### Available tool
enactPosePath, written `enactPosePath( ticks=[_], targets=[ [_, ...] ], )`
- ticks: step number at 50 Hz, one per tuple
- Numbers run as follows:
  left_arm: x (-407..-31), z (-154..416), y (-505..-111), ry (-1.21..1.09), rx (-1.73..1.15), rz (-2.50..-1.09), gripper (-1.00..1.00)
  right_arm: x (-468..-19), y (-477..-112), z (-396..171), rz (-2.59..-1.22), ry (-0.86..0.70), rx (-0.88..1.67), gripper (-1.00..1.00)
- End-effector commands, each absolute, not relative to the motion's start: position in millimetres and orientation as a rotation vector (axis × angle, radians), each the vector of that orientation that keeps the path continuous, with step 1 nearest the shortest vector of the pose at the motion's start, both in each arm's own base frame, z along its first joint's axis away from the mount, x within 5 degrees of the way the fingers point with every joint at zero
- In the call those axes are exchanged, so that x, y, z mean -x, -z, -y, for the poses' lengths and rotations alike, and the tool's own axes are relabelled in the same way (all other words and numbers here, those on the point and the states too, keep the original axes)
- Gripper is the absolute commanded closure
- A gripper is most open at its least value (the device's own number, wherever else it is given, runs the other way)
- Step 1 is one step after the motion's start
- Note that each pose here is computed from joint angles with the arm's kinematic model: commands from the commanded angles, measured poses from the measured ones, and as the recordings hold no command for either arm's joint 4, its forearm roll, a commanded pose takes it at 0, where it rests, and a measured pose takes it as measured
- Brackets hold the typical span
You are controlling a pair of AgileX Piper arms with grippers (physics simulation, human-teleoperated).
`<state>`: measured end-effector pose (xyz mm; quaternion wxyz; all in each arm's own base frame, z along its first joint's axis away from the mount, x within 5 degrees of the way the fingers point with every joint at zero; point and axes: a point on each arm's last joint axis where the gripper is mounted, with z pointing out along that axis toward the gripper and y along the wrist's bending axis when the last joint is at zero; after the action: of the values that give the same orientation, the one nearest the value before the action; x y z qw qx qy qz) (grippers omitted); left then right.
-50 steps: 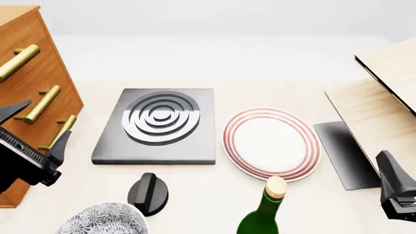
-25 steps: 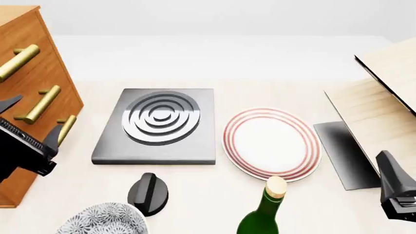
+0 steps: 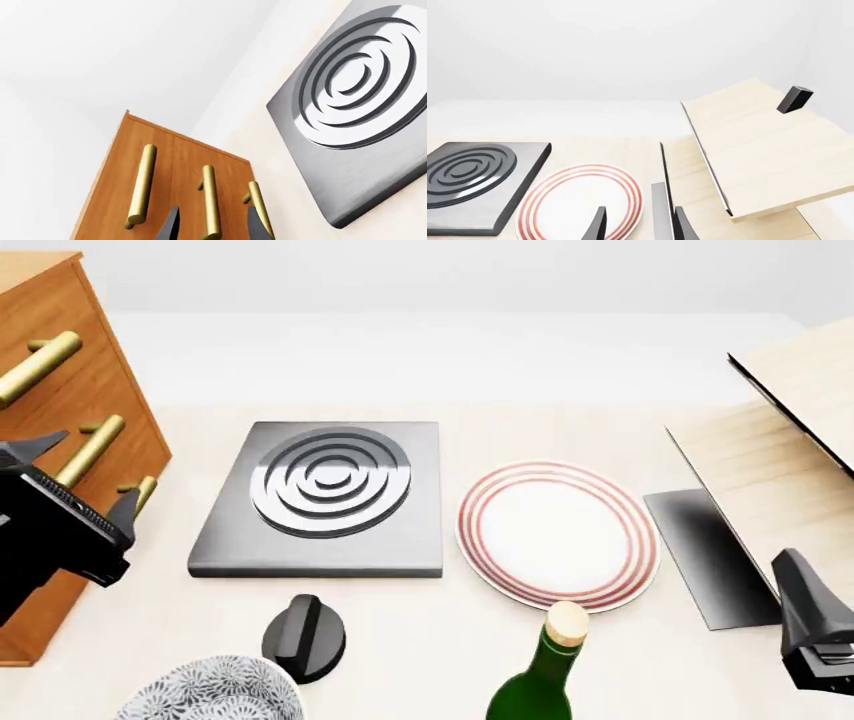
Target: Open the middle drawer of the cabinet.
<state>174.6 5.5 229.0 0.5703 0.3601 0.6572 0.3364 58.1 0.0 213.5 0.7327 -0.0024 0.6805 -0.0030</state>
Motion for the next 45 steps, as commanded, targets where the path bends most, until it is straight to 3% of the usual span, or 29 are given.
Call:
enactPosePath(
  ticks=[1, 45],
  targets=[
    [-180, -7, -227, -0.793, -0.837, -1.545, -1.0, -58, -214, 0, -1.494, 0.005, 0.004, -1.0],
    [-197, -24, -203, -0.894, -0.838, -1.584, -1.0, -58, -214, 0, -1.494, 0.005, 0.004, -1.0]
  ],
)
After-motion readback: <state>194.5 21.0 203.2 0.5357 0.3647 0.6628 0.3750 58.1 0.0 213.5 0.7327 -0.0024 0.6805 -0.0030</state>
